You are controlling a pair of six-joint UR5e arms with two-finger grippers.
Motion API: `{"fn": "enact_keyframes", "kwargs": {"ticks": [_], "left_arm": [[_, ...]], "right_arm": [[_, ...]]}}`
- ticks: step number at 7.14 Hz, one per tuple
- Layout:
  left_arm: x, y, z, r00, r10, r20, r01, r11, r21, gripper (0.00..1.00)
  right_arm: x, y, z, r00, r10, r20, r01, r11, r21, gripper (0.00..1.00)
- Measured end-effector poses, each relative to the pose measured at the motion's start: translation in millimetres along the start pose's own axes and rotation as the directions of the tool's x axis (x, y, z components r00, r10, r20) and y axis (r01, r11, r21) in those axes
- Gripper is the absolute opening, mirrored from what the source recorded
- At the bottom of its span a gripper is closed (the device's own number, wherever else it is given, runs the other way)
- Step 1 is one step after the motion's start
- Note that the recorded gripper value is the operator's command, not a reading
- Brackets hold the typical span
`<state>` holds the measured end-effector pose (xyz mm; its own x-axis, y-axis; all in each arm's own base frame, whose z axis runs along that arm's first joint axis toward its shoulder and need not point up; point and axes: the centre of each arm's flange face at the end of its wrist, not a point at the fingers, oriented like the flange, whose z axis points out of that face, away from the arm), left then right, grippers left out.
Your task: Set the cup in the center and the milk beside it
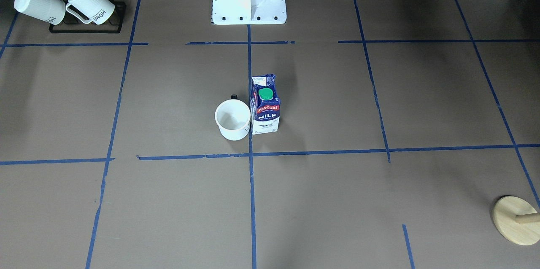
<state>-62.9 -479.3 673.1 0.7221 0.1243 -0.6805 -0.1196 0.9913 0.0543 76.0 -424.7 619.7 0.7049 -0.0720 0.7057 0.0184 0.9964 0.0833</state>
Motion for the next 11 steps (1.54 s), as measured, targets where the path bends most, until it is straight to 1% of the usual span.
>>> {"fn": "enact_keyframes", "kwargs": {"ticks": [1, 3, 6, 9, 11], "left_arm": [[0.7, 0.0, -0.5, 1.000, -0.002, -0.002, 0.002, 1.000, -0.001, 1.00], [2.3, 0.5, -0.3, 1.000, -0.005, -0.025, 0.005, 1.000, 0.001, 1.00], [2.9, 0.8, -0.5, 0.999, -0.007, -0.032, 0.007, 1.000, 0.003, 1.00], [2.2, 1.3, -0.7, 0.998, -0.056, -0.032, 0.056, 0.998, 0.003, 1.00], [2.4, 1.2, -1.1, 0.997, -0.069, -0.031, 0.069, 0.998, 0.004, 1.00]], "right_arm": [[0.0, -0.4, 0.0, 1.000, 0.000, 0.000, 0.000, 1.000, 0.000, 1.00], [0.5, -0.9, 0.4, 1.000, 0.001, 0.000, -0.001, 1.000, -0.001, 1.00], [1.3, -0.6, 1.4, 1.000, 0.003, 0.001, -0.003, 1.000, -0.003, 1.00], [1.6, -0.4, 1.5, 1.000, 0.003, 0.000, -0.003, 1.000, -0.003, 1.00], [1.6, -0.4, 1.5, 1.000, 0.003, 0.000, -0.003, 1.000, -0.003, 1.00]]}}
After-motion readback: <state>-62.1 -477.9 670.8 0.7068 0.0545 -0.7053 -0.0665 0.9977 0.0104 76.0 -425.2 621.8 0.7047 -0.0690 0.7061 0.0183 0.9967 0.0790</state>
